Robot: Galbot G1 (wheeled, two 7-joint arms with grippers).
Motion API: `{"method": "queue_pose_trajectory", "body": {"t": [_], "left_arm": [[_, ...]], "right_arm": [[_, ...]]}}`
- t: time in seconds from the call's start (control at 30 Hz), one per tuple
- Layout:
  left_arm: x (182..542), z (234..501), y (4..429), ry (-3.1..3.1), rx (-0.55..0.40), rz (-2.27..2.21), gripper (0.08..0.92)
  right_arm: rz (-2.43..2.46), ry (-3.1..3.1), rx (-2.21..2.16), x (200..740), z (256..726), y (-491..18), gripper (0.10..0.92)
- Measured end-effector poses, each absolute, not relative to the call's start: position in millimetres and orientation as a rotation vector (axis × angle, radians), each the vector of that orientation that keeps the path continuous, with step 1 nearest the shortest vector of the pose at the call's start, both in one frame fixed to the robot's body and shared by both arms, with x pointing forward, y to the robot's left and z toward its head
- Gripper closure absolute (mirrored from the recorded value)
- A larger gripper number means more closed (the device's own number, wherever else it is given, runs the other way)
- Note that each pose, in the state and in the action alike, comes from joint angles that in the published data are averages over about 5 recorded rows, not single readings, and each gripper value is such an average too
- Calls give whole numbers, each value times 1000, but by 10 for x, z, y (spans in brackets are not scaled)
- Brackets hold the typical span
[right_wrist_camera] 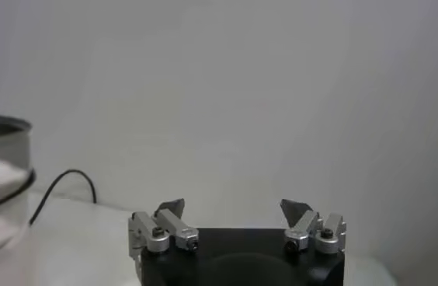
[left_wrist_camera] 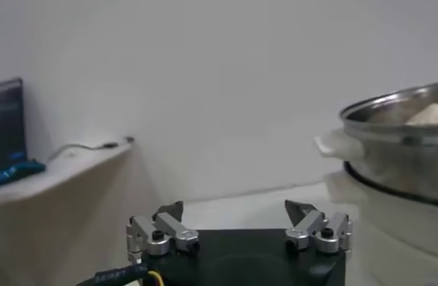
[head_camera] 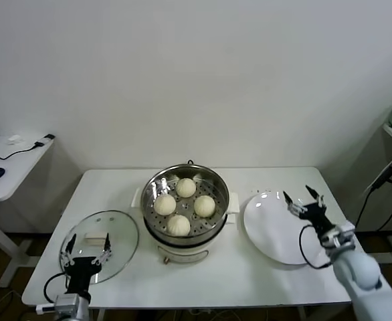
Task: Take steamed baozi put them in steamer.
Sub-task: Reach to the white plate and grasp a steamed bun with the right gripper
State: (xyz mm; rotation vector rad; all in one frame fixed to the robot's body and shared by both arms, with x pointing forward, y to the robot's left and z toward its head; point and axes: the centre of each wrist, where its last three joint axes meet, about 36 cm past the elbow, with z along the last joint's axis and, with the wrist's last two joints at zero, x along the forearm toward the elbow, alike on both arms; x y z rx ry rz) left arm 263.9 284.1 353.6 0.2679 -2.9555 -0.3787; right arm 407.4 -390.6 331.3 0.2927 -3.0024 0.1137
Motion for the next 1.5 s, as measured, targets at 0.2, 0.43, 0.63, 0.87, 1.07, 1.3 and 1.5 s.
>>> {"method": "queue_pose_trajectory", "body": {"t": [0.2, 0.43, 0.63, 0.87, 1.07, 1.3, 1.5], "left_arm": [[2678, 3410, 2960, -2949, 359, -711, 177], [2651, 3098, 3254, -2769, 372, -1413, 177], [2598, 2814, 3424, -2527, 232, -1852, 177], [2615, 2552, 3500, -2360, 140, -2043, 177], [2716, 2435, 3557, -2274, 107, -2113, 177], [2891, 2371, 3598, -2208, 102, -2143, 177], [3037, 2333, 3627, -2170, 98, -2158, 177]], "right_arm": [[40, -2983, 238, 3643, 2922, -3707, 200], [-11, -2979, 183, 3446, 2725, -3492, 200], [-33, -2974, 164, 3361, 2662, -3335, 199], [-42, -2968, 150, 3292, 2657, -3242, 200], [-39, -2965, 148, 3229, 2660, -3200, 200], [-35, -2960, 149, 3178, 2644, -3153, 199], [-23, -2961, 155, 3166, 2659, -3134, 200]]}}
